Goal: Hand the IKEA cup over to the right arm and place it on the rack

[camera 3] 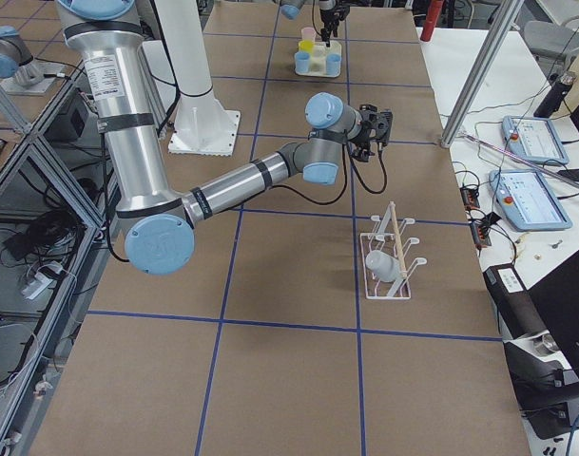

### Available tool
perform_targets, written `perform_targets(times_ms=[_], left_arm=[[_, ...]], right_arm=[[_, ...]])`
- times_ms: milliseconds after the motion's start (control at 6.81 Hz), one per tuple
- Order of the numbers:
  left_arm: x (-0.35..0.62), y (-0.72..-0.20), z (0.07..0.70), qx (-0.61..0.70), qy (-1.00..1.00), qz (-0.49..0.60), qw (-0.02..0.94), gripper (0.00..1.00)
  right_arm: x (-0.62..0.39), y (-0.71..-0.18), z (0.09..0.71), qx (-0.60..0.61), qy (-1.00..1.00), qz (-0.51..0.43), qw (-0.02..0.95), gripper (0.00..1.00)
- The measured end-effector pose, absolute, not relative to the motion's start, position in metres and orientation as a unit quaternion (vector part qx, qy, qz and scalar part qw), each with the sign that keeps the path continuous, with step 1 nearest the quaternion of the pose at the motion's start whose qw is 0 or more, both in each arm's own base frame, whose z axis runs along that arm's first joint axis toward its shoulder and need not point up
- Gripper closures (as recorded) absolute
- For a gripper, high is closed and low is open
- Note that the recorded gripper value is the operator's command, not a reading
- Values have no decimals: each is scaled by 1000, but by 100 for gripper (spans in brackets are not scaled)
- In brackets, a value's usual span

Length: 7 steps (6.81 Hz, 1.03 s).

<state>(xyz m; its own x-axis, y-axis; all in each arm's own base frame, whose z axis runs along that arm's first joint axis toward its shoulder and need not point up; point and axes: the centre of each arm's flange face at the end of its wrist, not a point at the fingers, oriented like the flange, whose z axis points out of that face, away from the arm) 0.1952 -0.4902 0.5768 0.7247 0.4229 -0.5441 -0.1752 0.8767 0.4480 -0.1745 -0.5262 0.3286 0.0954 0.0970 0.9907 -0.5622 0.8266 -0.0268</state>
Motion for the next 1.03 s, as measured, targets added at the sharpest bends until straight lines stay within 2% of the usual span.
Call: perform_targets(times_ms=[294,881,1028], left_arm=[[200,-495,590,187,334,167,909,80],[202,-490,576,187,358,179,897,92],[201,-488,575,185,361,180,896,100]], right_arm=[[-175,-527,325,186,-633,228,716,0],[-176,-527,323,187,-635,227,715,0],[-176,-527,323,187,-635,227,714,0]])
